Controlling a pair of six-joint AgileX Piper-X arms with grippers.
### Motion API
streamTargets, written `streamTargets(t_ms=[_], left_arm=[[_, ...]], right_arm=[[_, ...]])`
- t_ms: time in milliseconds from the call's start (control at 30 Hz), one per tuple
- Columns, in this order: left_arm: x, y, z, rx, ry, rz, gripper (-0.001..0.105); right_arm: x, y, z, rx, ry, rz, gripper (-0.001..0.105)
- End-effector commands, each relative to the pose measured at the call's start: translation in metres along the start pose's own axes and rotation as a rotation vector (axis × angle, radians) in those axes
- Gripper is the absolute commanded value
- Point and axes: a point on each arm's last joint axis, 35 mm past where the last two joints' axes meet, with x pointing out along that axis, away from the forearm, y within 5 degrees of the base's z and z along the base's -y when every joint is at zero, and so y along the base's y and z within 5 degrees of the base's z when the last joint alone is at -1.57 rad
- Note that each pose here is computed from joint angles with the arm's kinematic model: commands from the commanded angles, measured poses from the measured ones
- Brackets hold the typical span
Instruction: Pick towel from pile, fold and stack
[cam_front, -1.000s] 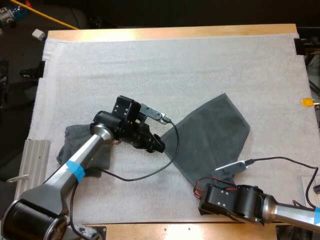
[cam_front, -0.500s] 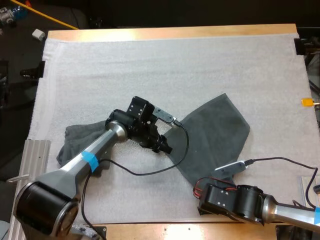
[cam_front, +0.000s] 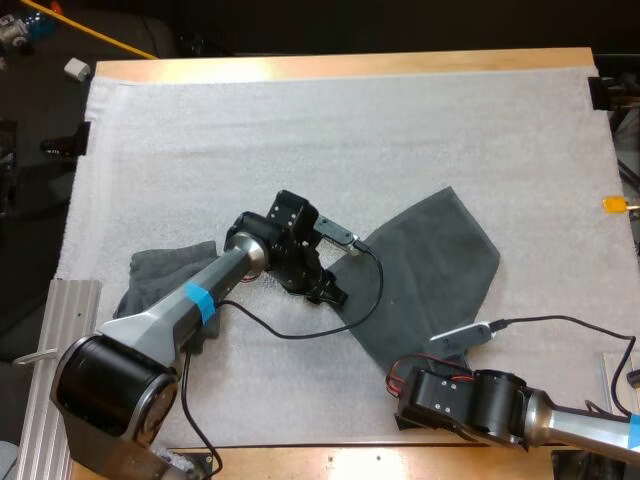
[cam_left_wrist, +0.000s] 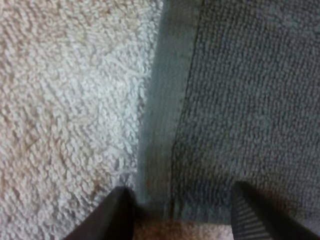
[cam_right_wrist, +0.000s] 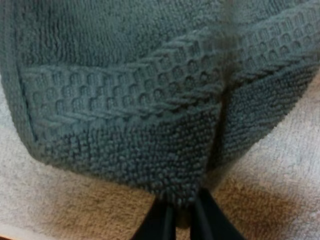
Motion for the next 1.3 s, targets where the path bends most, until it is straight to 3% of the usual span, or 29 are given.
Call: streamTargets(t_ms=[0, 100, 400, 567, 867, 933, 1067, 1267], left_arm=[[0.012, -0.002, -0.001, 0.001, 0.058, 0.026, 0.046], [0.006, -0.003, 0.001, -0.007, 0.039, 0.011, 0.043], [0.006, 0.0, -0.004, -0.035, 0.095, 0.021, 0.001], [-0.004, -0.004, 0.0, -0.031, 0.087, 0.032, 0.0], [-0.079, -0.023, 0.001, 0.042, -0.091, 0.06, 0.0], [-0.068, -0.022, 0.003, 0.041, -0.078, 0.053, 0.0], [-0.11, -0.033, -0.008, 0.074, -0.169, 0.051, 0.0], [-0.156, -0.044, -0.031, 0.091, -0.249, 0.046, 0.0]], right_arm=[[-0.001, 0.0, -0.001, 0.009, 0.003, 0.004, 0.001], [-0.001, 0.0, 0.0, 0.002, -0.003, 0.005, 0.0], [-0.001, 0.0, 0.001, 0.009, -0.009, -0.001, 0.0], [-0.001, 0.0, 0.001, 0.012, -0.013, -0.009, 0.0], [-0.015, -0.011, 0.0, 0.027, -0.065, -0.118, 0.0], [-0.011, -0.009, -0.001, 0.022, -0.049, -0.107, 0.0], [-0.026, -0.02, -0.006, 0.009, -0.061, -0.199, 0.0], [-0.058, -0.033, -0.003, -0.002, -0.137, -0.233, 0.001]])
